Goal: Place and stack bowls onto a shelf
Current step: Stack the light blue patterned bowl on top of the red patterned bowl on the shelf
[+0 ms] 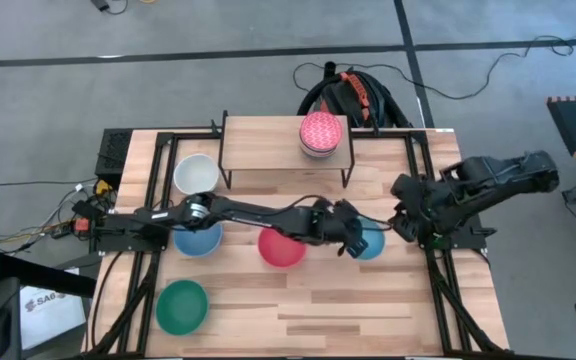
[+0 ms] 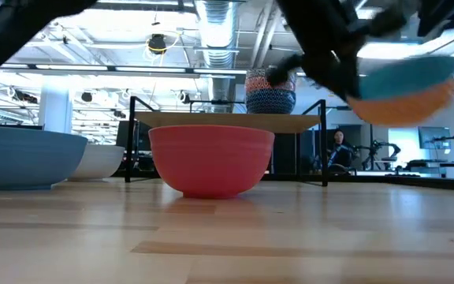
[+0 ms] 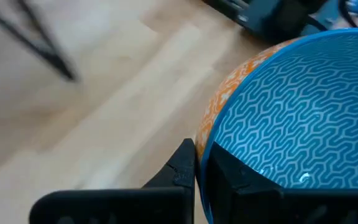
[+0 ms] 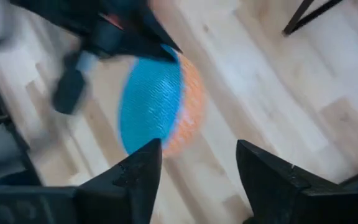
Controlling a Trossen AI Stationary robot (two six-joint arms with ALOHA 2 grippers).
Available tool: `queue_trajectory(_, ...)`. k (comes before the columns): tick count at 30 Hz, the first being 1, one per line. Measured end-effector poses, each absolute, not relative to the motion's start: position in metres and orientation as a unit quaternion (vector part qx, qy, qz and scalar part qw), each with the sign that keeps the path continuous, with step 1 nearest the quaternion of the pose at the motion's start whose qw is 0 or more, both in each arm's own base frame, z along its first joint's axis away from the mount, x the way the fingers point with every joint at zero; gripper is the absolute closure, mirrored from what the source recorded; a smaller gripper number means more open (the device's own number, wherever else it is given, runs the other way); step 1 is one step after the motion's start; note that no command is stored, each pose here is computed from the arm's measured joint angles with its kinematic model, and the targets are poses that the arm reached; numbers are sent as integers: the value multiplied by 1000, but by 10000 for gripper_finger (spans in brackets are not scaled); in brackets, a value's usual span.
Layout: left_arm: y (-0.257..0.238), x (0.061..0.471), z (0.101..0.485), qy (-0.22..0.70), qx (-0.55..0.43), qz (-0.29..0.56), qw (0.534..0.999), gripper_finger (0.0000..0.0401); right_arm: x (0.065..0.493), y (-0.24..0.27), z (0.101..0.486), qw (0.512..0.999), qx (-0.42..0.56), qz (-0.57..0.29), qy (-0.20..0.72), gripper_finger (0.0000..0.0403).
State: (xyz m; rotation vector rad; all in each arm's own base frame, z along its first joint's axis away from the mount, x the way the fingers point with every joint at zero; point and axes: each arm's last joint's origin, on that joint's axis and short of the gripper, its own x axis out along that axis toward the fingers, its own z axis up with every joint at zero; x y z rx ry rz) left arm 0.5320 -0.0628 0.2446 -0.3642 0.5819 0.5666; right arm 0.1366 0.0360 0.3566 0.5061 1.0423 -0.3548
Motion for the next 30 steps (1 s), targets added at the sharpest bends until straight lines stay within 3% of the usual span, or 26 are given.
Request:
queue_trajectory(7, -75, 502, 296, 240, -136, 339, 899, 401, 136, 54, 361, 867, 199, -191, 415, 158)
queue_trajectory(14, -90, 487, 305, 218, -104, 400, 884, 401, 163, 79, 359, 915, 105, -232, 312, 164)
queue_trajectory(23, -106, 462, 322, 212, -44, 445, 869, 401, 205, 102, 333, 910, -37, -287, 296, 164)
queue_trajectory(30, -107, 445, 329, 243, -17, 452, 858, 401, 219, 107, 324, 905, -62, -317, 275, 168)
